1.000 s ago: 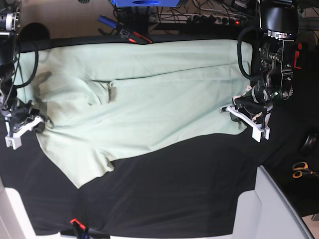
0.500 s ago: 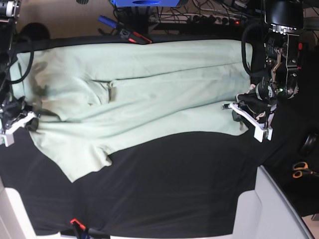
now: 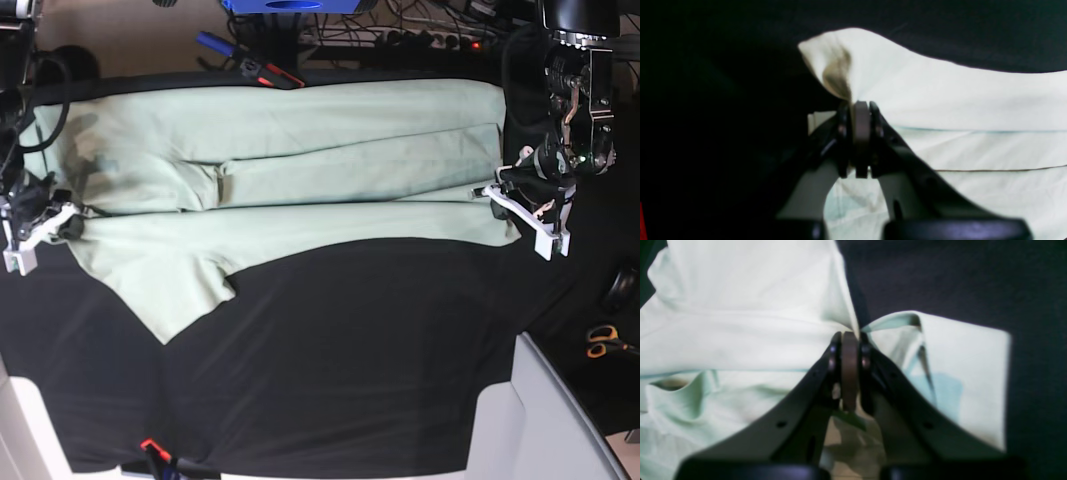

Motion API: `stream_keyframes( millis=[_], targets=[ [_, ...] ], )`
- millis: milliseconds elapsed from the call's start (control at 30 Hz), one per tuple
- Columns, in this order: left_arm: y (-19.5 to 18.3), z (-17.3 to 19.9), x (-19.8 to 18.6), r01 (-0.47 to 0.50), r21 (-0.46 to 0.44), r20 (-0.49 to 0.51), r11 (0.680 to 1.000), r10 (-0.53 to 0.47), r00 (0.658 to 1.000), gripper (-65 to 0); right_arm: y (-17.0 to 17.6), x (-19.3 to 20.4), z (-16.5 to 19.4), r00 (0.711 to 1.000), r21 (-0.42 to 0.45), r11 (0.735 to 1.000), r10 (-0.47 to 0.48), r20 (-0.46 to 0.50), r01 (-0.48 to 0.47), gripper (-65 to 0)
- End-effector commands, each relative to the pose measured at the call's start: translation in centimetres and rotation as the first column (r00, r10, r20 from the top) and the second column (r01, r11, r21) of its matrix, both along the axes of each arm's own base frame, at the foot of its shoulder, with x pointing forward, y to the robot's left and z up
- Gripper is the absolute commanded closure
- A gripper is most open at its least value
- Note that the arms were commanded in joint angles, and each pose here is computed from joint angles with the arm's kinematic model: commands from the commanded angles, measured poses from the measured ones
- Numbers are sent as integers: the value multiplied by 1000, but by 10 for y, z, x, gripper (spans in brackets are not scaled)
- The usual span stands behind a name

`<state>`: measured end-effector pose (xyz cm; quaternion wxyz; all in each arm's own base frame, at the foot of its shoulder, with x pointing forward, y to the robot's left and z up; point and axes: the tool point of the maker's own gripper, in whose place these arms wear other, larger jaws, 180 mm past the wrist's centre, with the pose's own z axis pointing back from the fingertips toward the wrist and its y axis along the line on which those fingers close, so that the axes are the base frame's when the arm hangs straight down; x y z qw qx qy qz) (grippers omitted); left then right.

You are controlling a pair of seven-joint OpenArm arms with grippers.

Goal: Fold the T-shirt properly
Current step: 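Lay the folded edge down and open both grippers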

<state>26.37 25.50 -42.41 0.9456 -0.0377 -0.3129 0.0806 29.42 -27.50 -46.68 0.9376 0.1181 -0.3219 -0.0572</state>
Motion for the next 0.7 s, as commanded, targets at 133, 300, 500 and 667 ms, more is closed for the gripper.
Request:
stream_keyframes(
  millis=[133, 300, 500, 667],
  targets=[
    [4, 9, 8, 2, 13, 35, 1000, -2, 999, -2, 1, 9, 10, 1000, 20, 1000, -8, 15, 8, -13],
    [10, 10, 8, -12, 19, 36, 1000, 11, 999, -149, -10, 14, 34, 997, 27, 998, -60, 56, 58, -212],
    [13, 12, 9, -10, 28, 39, 1000, 9, 999, -408, -6, 28, 74, 992, -33, 999, 1, 126, 3, -313],
    [13, 16, 13, -10, 27, 53, 1000, 9, 999, -413, -11, 49, 76, 991, -11, 1000, -22, 130, 23, -318]
  ],
)
